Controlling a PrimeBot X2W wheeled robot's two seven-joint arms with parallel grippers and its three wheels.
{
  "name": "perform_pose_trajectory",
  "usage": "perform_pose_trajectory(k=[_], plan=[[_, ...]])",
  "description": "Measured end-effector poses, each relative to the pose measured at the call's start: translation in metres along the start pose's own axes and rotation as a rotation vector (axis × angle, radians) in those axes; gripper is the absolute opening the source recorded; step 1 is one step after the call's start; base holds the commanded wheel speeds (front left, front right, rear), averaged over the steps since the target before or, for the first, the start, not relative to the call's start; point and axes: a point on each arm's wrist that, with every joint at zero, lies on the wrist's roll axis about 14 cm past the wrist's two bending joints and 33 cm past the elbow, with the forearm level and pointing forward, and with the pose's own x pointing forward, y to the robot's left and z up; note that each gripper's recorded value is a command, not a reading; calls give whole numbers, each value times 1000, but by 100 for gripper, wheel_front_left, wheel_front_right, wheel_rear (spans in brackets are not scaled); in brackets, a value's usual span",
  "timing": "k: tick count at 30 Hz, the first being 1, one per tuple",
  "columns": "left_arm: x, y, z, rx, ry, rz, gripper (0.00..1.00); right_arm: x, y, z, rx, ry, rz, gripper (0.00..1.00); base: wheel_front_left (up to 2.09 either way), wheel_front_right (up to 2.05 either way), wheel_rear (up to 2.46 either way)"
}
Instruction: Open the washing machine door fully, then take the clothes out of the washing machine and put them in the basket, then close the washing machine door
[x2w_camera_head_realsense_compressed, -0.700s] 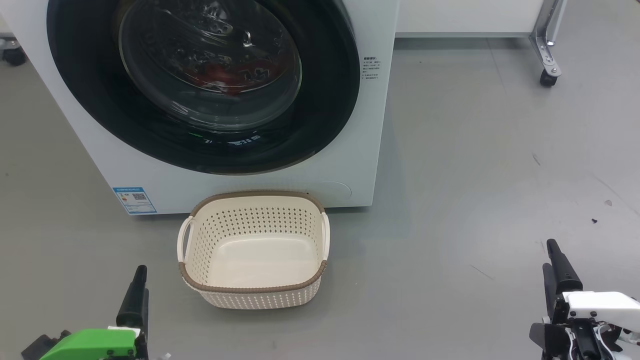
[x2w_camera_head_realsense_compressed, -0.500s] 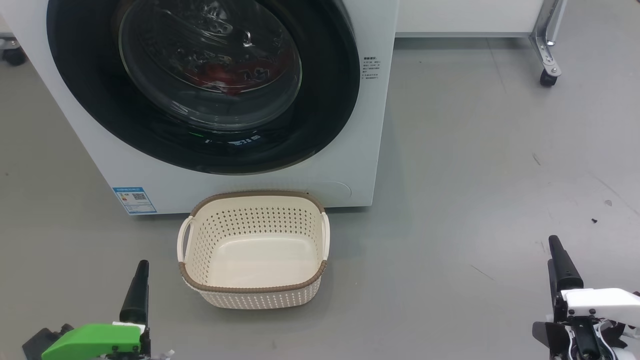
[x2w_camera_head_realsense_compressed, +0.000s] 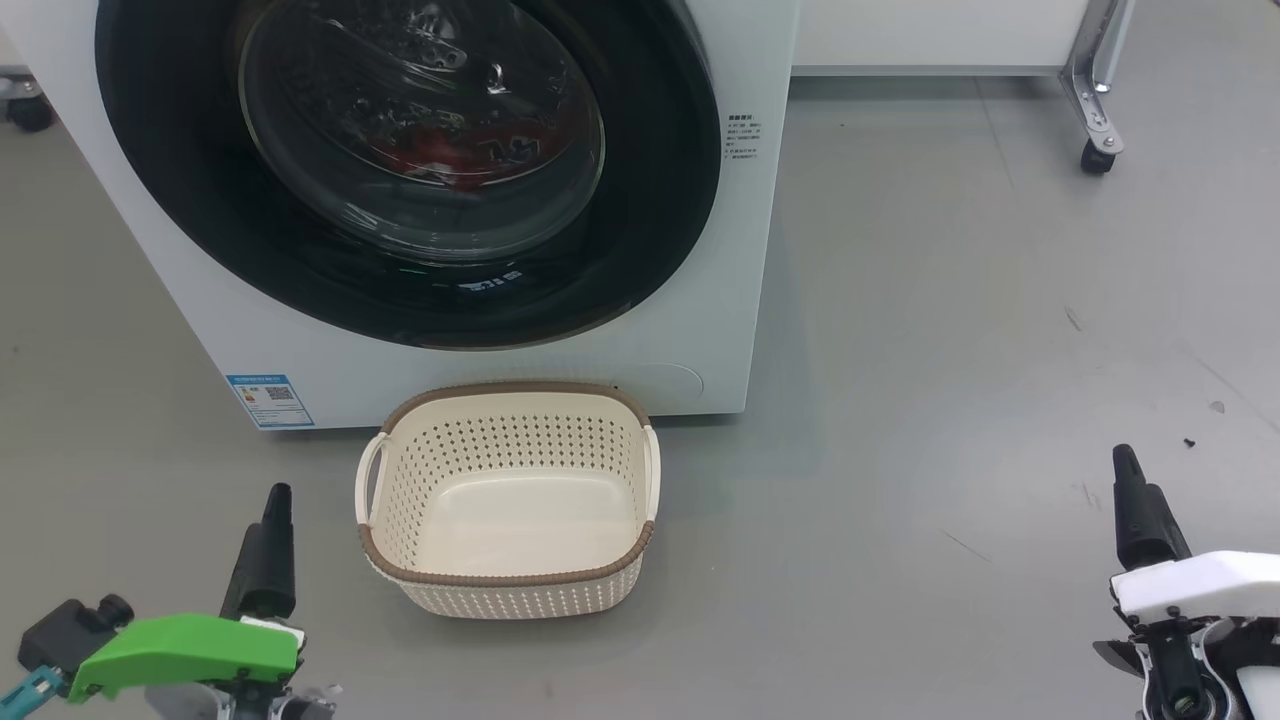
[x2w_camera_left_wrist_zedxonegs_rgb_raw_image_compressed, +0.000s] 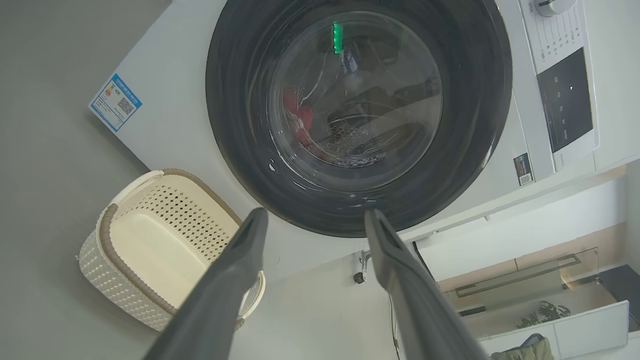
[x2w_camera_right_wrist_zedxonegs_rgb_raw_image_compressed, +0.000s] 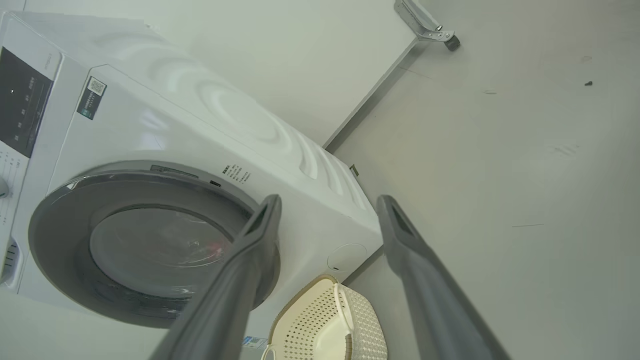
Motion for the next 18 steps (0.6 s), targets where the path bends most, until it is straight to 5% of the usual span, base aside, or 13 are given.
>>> perform_pose_trajectory(k=[18], plan=[[1,-23,-12,399,11,-75,100,0,23,-12,-348,7,66,100,0,0,0]])
